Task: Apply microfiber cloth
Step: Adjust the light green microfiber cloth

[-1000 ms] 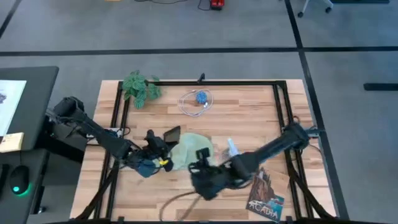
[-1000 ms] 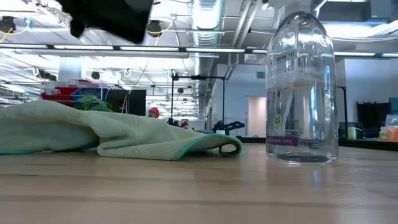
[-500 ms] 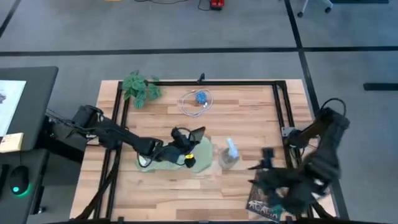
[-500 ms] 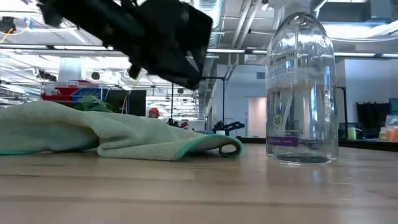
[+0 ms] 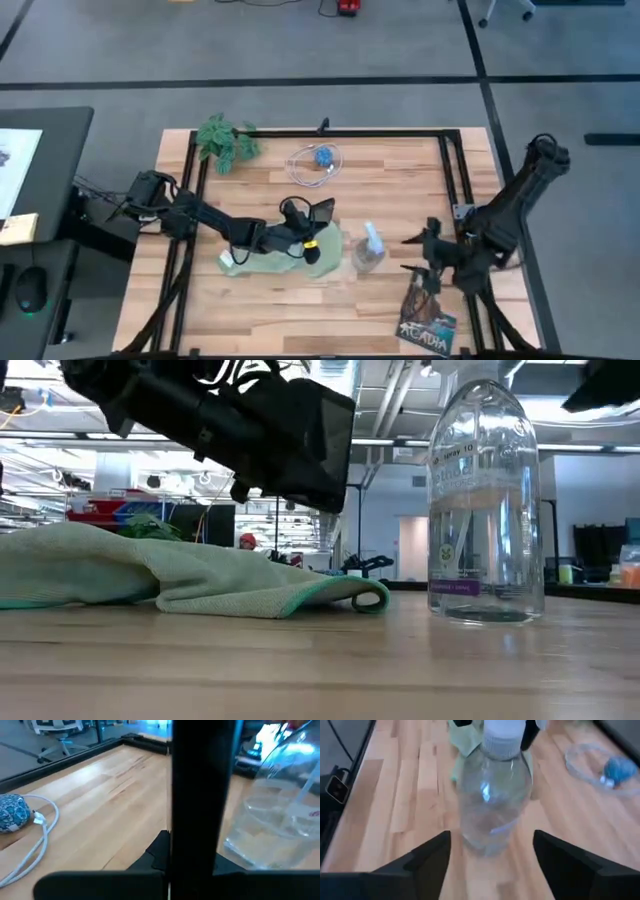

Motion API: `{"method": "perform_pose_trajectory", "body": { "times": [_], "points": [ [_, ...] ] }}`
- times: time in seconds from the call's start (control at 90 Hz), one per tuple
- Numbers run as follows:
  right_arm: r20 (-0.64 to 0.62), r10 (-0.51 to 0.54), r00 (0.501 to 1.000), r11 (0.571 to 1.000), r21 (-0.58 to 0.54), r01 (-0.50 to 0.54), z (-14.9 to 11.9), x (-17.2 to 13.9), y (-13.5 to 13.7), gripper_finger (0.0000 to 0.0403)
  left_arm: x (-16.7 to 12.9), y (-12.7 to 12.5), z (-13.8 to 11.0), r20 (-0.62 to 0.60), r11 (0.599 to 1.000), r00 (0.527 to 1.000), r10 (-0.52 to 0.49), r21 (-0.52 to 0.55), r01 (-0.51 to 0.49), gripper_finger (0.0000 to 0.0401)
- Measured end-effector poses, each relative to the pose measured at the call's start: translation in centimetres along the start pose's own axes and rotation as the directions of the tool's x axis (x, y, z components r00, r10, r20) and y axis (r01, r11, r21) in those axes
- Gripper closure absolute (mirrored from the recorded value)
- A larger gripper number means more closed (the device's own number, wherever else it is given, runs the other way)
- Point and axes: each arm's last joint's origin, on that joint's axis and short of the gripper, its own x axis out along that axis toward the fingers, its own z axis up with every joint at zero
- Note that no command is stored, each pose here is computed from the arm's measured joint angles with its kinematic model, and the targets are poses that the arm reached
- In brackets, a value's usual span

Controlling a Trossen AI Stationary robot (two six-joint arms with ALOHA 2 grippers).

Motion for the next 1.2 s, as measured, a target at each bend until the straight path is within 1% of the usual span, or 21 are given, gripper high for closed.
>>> {"method": "perform_pose_trajectory", "body": {
  "times": [0.056, 0.133, 0.233, 0.344, 0.4, 0.522, 0.567, 0.622, 0.7, 0.789, 0.844, 0.933, 1.044, 1.144, 1.2],
  "points": [
    [0.054, 0.006, 0.999, 0.999, -0.036, -0.004, 0.2, 0.7, -0.6, 0.0093, -0.1, 0.6, -0.4, 0.017, 1.0, 1.0, -0.001, -0.015, 0.001, 0.0394],
    [0.087, 0.004, 0.996, 0.995, -0.1, 0.004, 0.5, 1.7, -1.6, 0.0071, -0.3, 1.3, -0.7, 0.065, 0.999, 0.998, -0.011, -0.038, 0.013, 0.0393],
    [0.098, 0.017, 0.995, 0.993, -0.114, -0.006, 1.2, 2.7, -2.8, 0.0052, -0.6, 1.8, -0.7, 0.119, 0.998, 0.992, -0.038, -0.04, 0.043, 0.0392],
    [0.059, 0.034, 0.998, 0.99, -0.14, -0.025, 1.6, 4.1, -3.9, 0.0043, -0.2, 2.4, -0.3, 0.135, 0.999, 0.99, -0.034, -0.037, 0.039, 0.0392],
    [0.074, 0.042, 0.996, 0.988, -0.152, -0.031, 2.0, 4.6, -4.1, 0.0042, 0.1, 2.6, -0.1, 0.136, 0.999, 0.99, -0.037, -0.027, 0.041, 0.0392],
    [0.128, 0.111, 0.986, 0.981, -0.173, -0.088, 2.9, 5.6, -4.2, 0.0043, 0.3, 2.7, 0.2, 0.141, 0.999, 0.989, -0.046, -0.008, 0.047, 0.0392],
    [0.132, 0.119, 0.984, 0.98, -0.172, -0.095, 3.0, 5.8, -4.2, 0.0044, 0.2, 2.5, 0.0, 0.127, 0.999, 0.991, -0.05, 0.001, 0.051, 0.0394],
    [0.132, 0.117, 0.984, 0.982, -0.165, -0.094, 3.0, 6.0, -4.2, 0.0046, -0.2, 2.3, -0.6, 0.08, 0.999, 0.996, -0.048, 0.017, 0.047, 0.0396],
    [0.118, 0.118, 0.986, 0.981, -0.168, -0.097, 2.8, 6.2, -4.1, 0.0048, -0.9, 1.6, -1.9, -0.013, 0.997, 0.998, -0.069, 0.032, 0.07, 0.0396],
    [0.115, 0.121, 0.986, 0.982, -0.157, -0.102, 2.8, 6.3, -4.0, 0.005, -1.9, 0.9, -3.6, -0.136, 0.996, 0.988, -0.073, 0.039, 0.079, 0.0396],
    [0.116, 0.122, 0.986, 0.984, -0.148, -0.104, 2.8, 6.3, -4.0, 0.005, -2.4, 0.8, -4.5, -0.2, 0.998, 0.978, -0.05, 0.035, 0.058, 0.0396],
    [0.12, 0.121, 0.985, 0.984, -0.144, -0.103, 2.8, 6.3, -4.0, 0.0051, -3.0, 1.1, -5.6, -0.271, 0.999, 0.962, 0.023, 0.04, -0.012, 0.0396],
    [0.136, 0.124, 0.983, 0.985, -0.136, -0.105, 3.0, 6.3, -4.0, 0.0051, -2.3, 1.5, -6.7, -0.289, 0.998, 0.955, 0.061, 0.032, -0.054, 0.0396],
    [0.135, 0.123, 0.983, 0.987, -0.123, -0.107, 3.0, 6.3, -4.0, 0.0051, -0.7, 1.9, -7.3, -0.243, 0.997, 0.967, 0.073, -0.013, -0.079, 0.0396],
    [0.135, 0.124, 0.983, 0.988, -0.111, -0.109, 3.0, 6.3, -4.0, 0.0051, 0.2, 2.1, -7.6, -0.211, 0.997, 0.976, 0.062, -0.038, -0.072, 0.0397]
  ]
}}
